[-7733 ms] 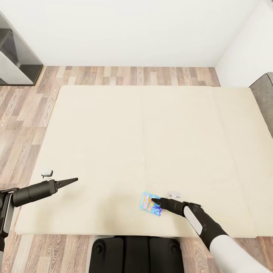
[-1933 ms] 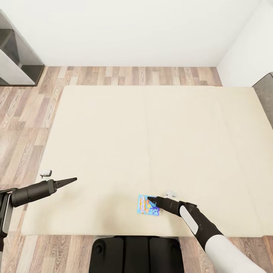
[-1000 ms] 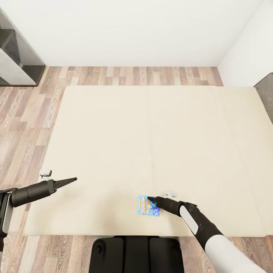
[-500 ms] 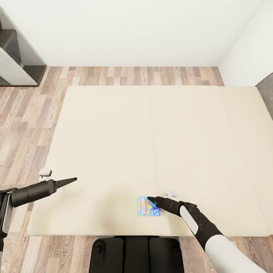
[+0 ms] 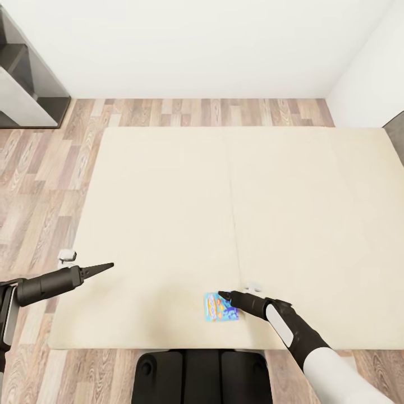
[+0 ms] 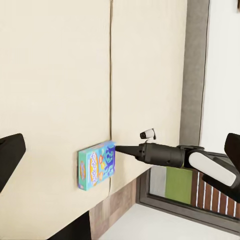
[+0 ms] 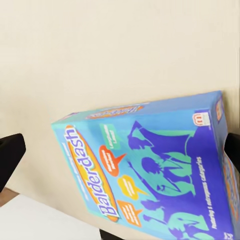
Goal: Put all the toys in the child's room - the three board games (two on the bed and one on the table), the two jigsaw puzzles on the table, and the tennis ball on the table - inside the toy box on the table in the child's room.
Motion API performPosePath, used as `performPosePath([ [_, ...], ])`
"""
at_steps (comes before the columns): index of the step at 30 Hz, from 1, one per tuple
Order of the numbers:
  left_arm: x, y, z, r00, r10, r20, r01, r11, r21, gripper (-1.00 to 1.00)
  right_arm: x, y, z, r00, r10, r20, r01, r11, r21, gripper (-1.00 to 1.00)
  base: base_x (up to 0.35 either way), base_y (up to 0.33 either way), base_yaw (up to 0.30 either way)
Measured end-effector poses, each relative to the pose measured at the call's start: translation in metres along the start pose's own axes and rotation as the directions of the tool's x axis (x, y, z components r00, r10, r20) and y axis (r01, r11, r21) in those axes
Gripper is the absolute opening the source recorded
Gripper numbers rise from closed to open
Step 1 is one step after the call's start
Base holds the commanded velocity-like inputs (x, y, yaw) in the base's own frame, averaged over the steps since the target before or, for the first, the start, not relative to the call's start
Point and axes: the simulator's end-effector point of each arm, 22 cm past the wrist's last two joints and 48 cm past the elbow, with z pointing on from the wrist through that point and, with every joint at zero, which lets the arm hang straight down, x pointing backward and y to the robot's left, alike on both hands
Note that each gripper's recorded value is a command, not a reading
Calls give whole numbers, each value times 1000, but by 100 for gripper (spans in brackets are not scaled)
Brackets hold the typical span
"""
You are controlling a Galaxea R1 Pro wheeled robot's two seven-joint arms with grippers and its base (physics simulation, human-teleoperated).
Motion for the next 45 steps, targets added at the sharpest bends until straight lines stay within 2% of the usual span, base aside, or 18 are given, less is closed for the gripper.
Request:
performPosePath([
  [21,0,0,0,1000,0,0,0,1000,0,100,0,0,0,1000,1,1,-1,1000,0,100,0,88,0],
  [45,0,0,0,1000,0,0,0,1000,-1,100,1,-1,0,1000,3,-2,-3,1000,1,100,0,3,0],
])
